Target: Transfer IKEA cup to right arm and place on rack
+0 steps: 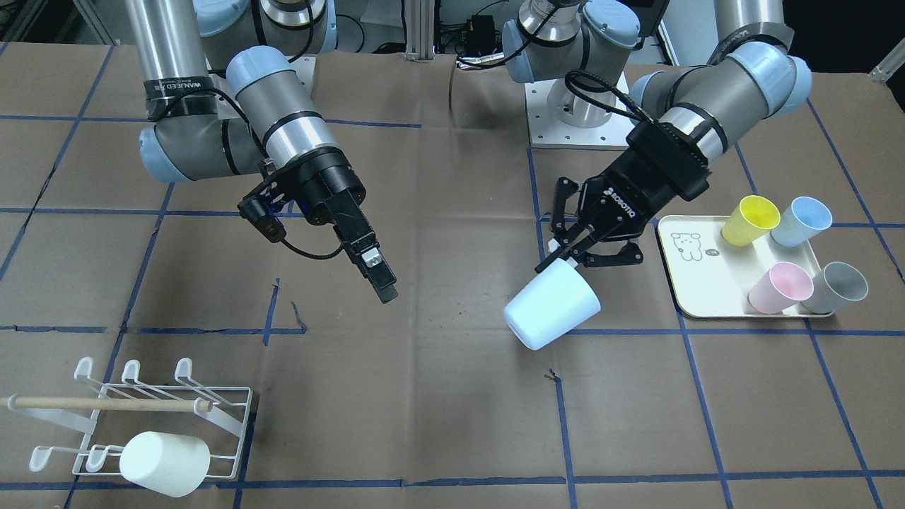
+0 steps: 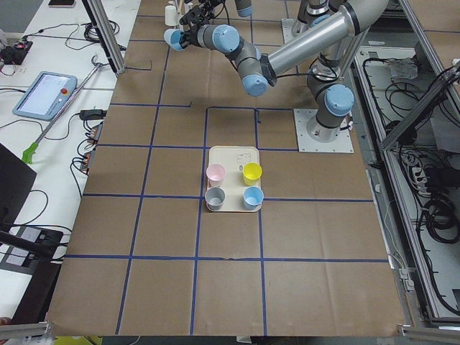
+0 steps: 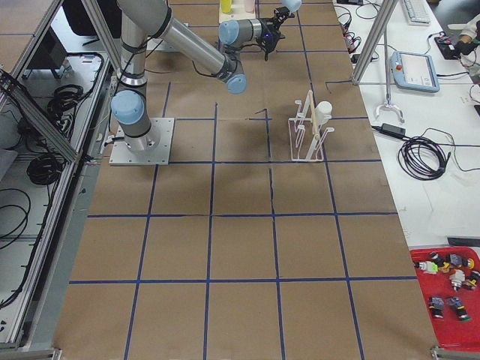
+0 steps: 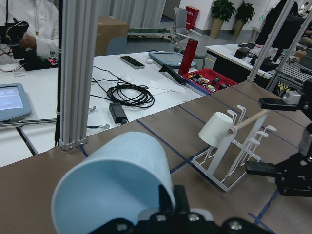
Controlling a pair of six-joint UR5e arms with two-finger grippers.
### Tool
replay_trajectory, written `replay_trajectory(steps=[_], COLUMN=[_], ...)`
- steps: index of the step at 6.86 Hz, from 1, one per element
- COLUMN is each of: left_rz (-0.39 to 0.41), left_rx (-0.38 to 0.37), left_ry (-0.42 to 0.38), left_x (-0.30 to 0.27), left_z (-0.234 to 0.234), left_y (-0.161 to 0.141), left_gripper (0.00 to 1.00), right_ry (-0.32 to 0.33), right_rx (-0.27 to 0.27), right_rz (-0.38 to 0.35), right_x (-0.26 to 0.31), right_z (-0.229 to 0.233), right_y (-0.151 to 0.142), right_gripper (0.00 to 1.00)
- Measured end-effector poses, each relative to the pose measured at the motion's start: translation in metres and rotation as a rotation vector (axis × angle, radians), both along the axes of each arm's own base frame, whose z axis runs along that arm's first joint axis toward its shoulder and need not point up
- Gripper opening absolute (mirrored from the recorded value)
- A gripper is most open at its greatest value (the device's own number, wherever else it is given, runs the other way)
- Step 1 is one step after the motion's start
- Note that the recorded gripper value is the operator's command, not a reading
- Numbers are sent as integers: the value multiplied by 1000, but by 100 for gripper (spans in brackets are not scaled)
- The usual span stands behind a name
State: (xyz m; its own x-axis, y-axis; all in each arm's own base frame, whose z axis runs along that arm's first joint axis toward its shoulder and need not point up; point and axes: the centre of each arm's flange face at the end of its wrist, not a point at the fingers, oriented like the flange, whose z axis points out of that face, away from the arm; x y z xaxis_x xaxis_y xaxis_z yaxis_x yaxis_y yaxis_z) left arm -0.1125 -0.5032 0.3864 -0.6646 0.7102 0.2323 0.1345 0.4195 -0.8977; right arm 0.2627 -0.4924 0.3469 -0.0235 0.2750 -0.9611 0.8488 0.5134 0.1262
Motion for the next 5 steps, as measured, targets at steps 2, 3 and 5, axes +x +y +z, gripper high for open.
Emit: replay_trajectory(steps=[2, 3, 5], left_rz=[20, 28, 55], left_rx=[-5, 13, 53], left_ry=[81, 87, 54], left_x=[-29, -46, -84], left_z=[0, 0, -6], left_y=[27, 33, 42], left_gripper=[0, 0, 0], right_ry=[0, -1, -2], right_rx=[1, 0, -3], right_rz=[-1, -1, 0], right_x=[0, 0, 1], right_z=[1, 2, 4], right_y=[0, 0, 0], right_gripper=[100, 100, 100])
